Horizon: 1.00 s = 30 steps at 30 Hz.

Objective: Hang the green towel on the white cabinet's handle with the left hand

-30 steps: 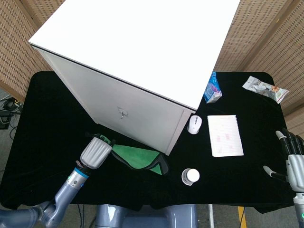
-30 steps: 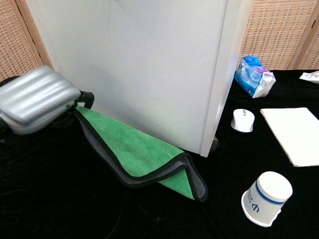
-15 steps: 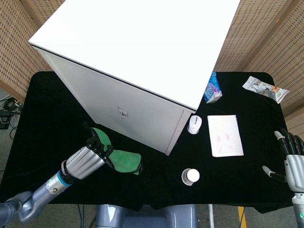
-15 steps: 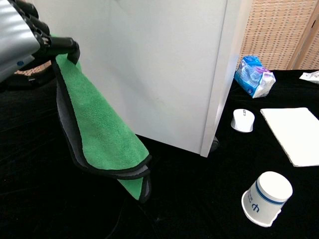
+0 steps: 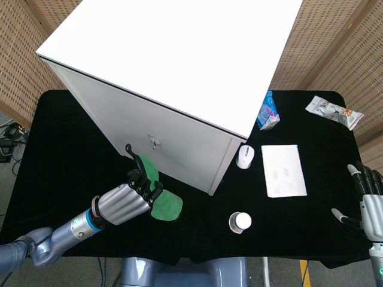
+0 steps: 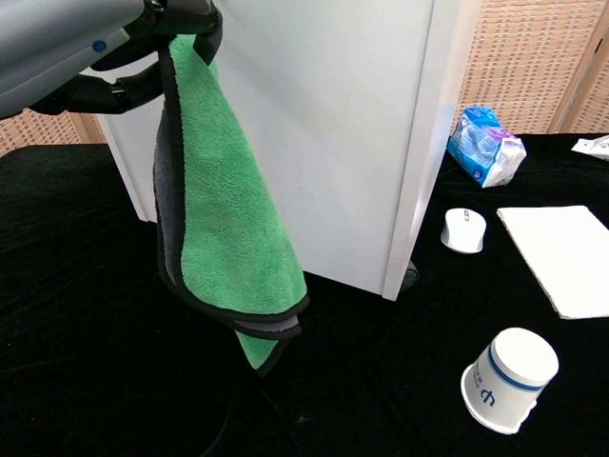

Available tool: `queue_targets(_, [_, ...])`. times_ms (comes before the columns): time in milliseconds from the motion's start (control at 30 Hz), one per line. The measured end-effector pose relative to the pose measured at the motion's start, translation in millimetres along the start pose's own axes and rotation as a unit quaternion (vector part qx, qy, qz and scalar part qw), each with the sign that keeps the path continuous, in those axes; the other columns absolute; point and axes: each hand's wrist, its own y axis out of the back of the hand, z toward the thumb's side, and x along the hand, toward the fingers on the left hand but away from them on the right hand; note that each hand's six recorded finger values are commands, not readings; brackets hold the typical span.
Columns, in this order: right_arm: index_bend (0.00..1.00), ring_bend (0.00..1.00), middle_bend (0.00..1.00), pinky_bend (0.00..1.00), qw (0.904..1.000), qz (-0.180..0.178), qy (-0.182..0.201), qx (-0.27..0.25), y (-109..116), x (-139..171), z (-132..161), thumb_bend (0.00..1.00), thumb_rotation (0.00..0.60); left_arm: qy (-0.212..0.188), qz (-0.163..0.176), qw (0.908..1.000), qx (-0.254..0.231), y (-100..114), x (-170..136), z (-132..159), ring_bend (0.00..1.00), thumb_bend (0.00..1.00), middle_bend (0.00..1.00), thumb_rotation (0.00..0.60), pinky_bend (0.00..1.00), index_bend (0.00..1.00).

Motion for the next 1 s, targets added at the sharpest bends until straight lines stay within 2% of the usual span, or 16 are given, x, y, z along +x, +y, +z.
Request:
queue_targets(433, [0.02, 0.0, 0.0, 0.0, 1.0, 0.0, 0.001, -0.004, 1.4, 0.0, -0.4, 0.13, 0.6, -0.012, 0.013, 0.9998, -0.003, 9.2, 29.1, 20.7, 0.77, 0.48, 0.88, 0.6, 0.65, 0.89])
queue_targets(1000, [0.02, 0.0, 0.0, 0.0, 1.0, 0.001, 0.002, -0.005, 0.7, 0.1, 0.5, 0.13, 0.6, -0.009, 0.004, 1.0, 0.001, 8.7, 34.0, 21.0, 0.77, 0.48, 0.88, 0.6, 0.65, 0.9])
